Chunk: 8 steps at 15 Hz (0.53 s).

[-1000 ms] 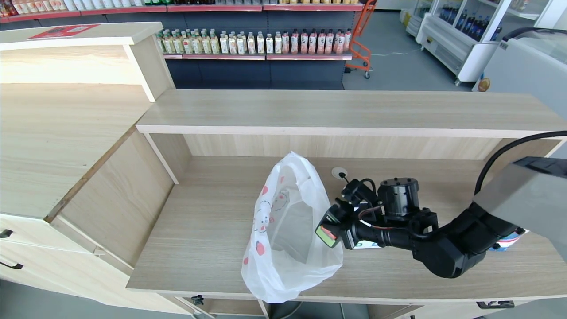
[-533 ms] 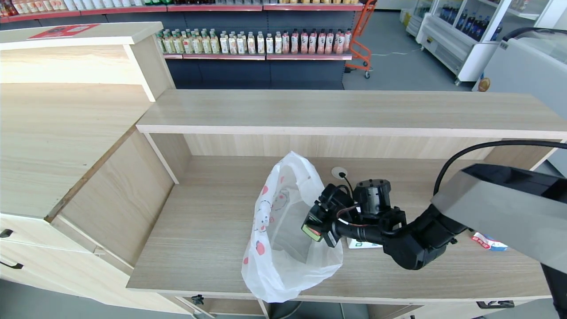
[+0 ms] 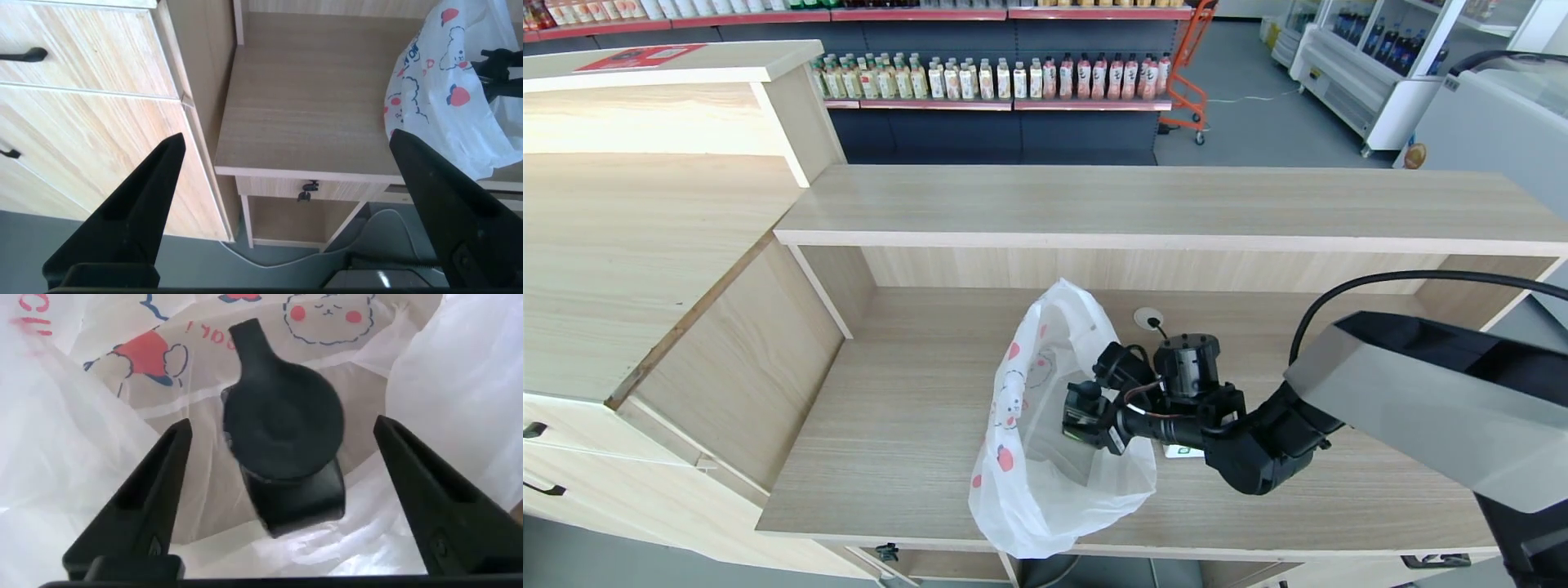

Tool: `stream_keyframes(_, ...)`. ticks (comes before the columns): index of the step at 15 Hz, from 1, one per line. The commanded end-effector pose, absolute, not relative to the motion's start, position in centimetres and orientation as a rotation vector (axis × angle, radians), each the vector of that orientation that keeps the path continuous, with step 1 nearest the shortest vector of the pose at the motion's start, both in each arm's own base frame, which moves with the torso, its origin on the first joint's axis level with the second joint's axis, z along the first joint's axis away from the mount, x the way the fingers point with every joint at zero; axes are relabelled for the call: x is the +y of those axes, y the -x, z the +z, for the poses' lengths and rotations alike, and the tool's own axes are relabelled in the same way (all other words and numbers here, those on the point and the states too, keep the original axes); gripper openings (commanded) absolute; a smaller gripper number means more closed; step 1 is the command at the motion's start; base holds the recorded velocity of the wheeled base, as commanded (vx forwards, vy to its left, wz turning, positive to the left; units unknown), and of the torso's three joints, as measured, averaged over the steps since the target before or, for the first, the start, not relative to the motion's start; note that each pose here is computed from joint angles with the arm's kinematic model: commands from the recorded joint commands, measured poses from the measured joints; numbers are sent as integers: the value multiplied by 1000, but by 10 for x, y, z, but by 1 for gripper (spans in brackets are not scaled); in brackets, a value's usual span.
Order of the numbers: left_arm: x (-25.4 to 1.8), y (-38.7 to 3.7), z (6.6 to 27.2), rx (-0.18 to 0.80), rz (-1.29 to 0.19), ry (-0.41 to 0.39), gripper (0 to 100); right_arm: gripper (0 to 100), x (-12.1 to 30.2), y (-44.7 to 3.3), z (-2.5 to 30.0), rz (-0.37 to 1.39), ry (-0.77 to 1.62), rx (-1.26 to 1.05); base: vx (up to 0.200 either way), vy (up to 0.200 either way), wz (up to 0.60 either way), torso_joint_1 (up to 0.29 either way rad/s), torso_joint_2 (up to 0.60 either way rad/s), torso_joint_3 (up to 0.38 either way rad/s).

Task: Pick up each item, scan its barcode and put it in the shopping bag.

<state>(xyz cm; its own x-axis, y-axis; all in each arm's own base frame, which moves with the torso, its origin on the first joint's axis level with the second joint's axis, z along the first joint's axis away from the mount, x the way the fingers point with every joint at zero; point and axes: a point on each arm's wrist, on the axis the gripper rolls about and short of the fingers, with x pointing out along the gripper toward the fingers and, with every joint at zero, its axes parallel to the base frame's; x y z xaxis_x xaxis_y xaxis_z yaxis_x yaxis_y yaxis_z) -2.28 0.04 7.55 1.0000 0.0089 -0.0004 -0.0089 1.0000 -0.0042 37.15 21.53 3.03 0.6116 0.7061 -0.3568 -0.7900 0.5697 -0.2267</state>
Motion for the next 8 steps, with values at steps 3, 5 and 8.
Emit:
stream_keyframes(3, 0, 23, 75, 0, 9, 5, 100, 100, 211, -359, 91, 817, -64, 346, 0, 0, 0, 0, 0, 0)
stream_keyframes(5, 0, 23, 75, 0, 9, 5, 100, 100, 190, -350, 126, 750, -247, 415, 0, 0, 0, 0, 0, 0)
stream_keyframes(8, 0, 23, 75, 0, 9, 5, 100, 100, 146, -334, 168, 646, -376, 416, 0, 0, 0, 0, 0, 0)
